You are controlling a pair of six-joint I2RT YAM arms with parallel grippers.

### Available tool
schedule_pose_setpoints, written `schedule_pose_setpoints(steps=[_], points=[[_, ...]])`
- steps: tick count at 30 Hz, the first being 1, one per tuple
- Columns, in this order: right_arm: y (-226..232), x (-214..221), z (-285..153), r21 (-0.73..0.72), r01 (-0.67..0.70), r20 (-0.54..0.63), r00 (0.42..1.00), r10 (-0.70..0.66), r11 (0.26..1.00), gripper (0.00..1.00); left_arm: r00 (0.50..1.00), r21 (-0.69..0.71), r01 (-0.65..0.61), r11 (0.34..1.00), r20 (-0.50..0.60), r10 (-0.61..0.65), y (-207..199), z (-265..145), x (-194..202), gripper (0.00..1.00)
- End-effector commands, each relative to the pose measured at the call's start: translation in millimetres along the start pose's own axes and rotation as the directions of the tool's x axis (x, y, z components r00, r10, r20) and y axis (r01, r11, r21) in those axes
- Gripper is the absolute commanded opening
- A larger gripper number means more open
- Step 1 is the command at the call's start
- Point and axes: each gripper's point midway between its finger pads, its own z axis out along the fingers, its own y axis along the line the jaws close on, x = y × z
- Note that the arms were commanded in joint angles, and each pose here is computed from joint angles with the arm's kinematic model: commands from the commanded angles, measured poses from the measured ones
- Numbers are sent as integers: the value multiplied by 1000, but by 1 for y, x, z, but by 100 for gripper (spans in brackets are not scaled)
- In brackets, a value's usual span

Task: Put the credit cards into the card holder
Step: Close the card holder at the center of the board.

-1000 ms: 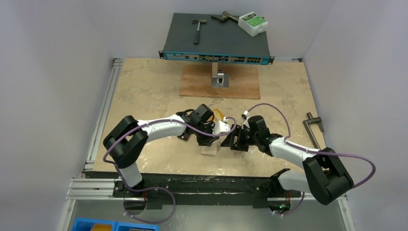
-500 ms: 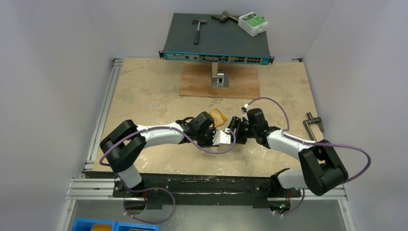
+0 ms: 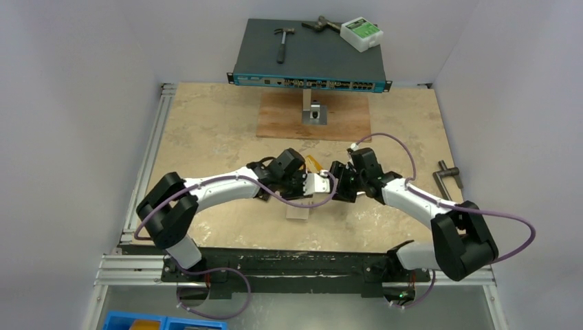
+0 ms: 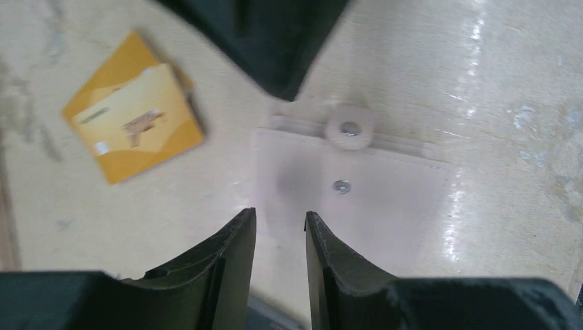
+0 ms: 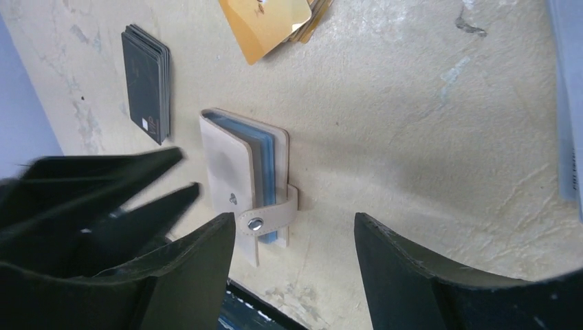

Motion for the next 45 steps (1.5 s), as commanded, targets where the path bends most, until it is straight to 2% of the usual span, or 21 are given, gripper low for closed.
schedule_pose_setpoints(steps=[1, 3, 4, 5, 6, 8, 10, 13, 17, 20, 23, 25, 27, 31, 33, 34, 36, 40, 43, 44, 45], points=[[4, -13, -12, 19, -9, 46, 999, 8, 1000, 62, 999, -170, 42, 985, 28, -38, 44, -58, -30, 33], [0, -18, -15, -27, -78, 56, 995, 79, 997, 57, 998, -213, 57, 975, 34, -51, 57, -76, -30, 33], [-2, -18, -16, -71, -111, 41, 993, 114, 991, 56, 996, -230, 83, 970, 54, -73, 64, -86, -30, 63], [-5, -18, -17, -117, -156, 22, 987, 160, 981, 56, 990, -218, 118, 969, 95, -100, 67, -95, -31, 79], [-9, -17, -18, -154, -189, 2, 982, 191, 970, 58, 981, -204, 165, 965, 138, -138, 71, -103, -29, 85], [-15, -13, -16, -177, -206, -23, 978, 206, 962, 72, 937, -135, 287, 948, 243, -249, 78, -117, -26, 92], [-27, -16, -16, -94, -166, -2, 986, 167, 982, 97, 919, -90, 327, 941, 263, -295, 84, -127, -17, 95], [-30, -33, -27, -17, -119, 57, 991, 120, 993, 99, 941, -126, 272, 954, 243, -236, 85, -126, -3, 98], [-10, -46, -44, -57, -128, 99, 986, 133, 990, 99, 945, -187, 218, 958, 286, -160, 87, -127, -2, 97], [0, -52, -50, -82, -118, 100, 987, 126, 990, 98, 949, -134, 194, 972, 277, -151, 84, -127, -7, 100], [5, -56, -53, -16, -82, 113, 990, 83, 997, 82, 926, -141, 169, 975, 362, -108, 95, -149, -15, 100], [3, -49, -53, 103, -26, 93, 996, 16, 994, 78, 823, -148, 294, 944, 542, -172, 123, -193, -10, 100], [6, -48, -53, 140, 8, 94, 995, -21, 990, 73, 764, -73, 344, 936, 601, -234, 129, -201, -6, 100], [18, -44, -44, 61, -3, 69, 998, -1, 998, 58, 800, 94, 286, 954, 525, -292, 117, -192, 1, 100], [16, -43, -40, 101, 3, 73, 997, -11, 995, 46, 820, 34, 336, 941, 481, -310, 124, -188, 2, 100], [15, -41, -38, 145, 25, 70, 997, -36, 989, 46, 862, -131, 353, 926, 431, -267, 142, -185, 12, 100], [20, -33, -33, 216, 86, 49, 994, -99, 973, 53, 903, -307, 336, 890, 373, -212, 153, -184, 16, 100], [34, -17, -20, 269, 165, 9, 985, -173, 949, 65, 889, -249, 394, 885, 347, -298, 151, -171, 26, 100], [40, -7, -11, 299, 210, -12, 976, -217, 931, 68, 820, -57, 461, 886, 410, -401, 145, -179, 27, 100], [41, -2, -8, 307, 226, -26, 973, -229, 924, 68, 799, -40, 490, 871, 421, -430, 148, -187, 29, 100], [41, 4, -2, 319, 239, -45, 970, -238, 917, 68, 807, -134, 525, 840, 390, -443, 160, -193, 42, 100]])
